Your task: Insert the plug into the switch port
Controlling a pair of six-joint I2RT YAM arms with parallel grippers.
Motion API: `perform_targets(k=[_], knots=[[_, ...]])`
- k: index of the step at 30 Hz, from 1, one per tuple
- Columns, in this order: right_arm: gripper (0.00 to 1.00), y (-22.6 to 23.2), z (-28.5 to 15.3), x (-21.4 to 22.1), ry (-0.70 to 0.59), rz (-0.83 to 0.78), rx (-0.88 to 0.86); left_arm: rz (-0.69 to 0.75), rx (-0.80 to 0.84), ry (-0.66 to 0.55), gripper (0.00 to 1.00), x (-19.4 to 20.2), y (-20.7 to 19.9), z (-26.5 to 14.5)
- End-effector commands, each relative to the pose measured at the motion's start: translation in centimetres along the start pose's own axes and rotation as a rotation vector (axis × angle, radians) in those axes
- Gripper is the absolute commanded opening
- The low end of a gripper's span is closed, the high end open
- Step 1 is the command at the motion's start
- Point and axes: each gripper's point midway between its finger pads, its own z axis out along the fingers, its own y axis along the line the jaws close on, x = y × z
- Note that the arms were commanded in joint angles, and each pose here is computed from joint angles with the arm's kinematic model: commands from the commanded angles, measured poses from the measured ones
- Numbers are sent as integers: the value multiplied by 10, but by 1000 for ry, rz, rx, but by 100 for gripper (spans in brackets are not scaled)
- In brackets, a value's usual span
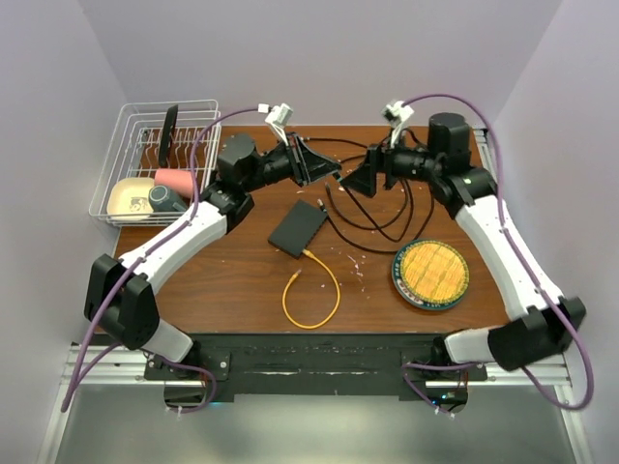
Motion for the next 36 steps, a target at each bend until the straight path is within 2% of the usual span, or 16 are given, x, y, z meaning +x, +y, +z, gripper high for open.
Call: perform_targets(k=[1, 2, 5, 6, 11, 15, 16, 18, 20, 26, 32, 36], knots=[[86, -19, -51, -58, -211, -138, 355, -149, -201, -174, 0, -35, 13, -10], [91, -23, -53, -56, -215, -135, 382, -183, -240, -164, 0, -31, 20, -10], [94, -22, -55, -59, -231, -151, 408, -258, -324, -178, 0, -34, 29, -13], [95, -29, -56, -60, -232, -141, 458, -271, -340, -183, 0, -35, 29, -13], [95, -18, -26, -51, -137, -178, 479, -302, -393, -189, 0, -36, 35, -14], [88, -10, -2, -40, -85, -192, 440, -322, -391, -158, 0, -30, 38, -9], [82, -7, 2, -38, -78, -193, 427, -321, -380, -151, 0, -30, 36, -8], [80, -6, 8, -37, -77, -194, 406, -321, -377, -135, 0, -26, 39, -4], [70, -3, 14, -34, -71, -196, 382, -329, -369, -120, 0, -22, 39, -2], [62, -1, 30, -27, -47, -193, 336, -332, -354, -107, 0, -20, 39, -1], [59, 2, 38, -17, -26, -194, 293, -331, -358, -111, 0, -19, 39, -2], [53, 2, 42, -8, -7, -189, 285, -334, -359, -108, 0, -17, 39, -3]])
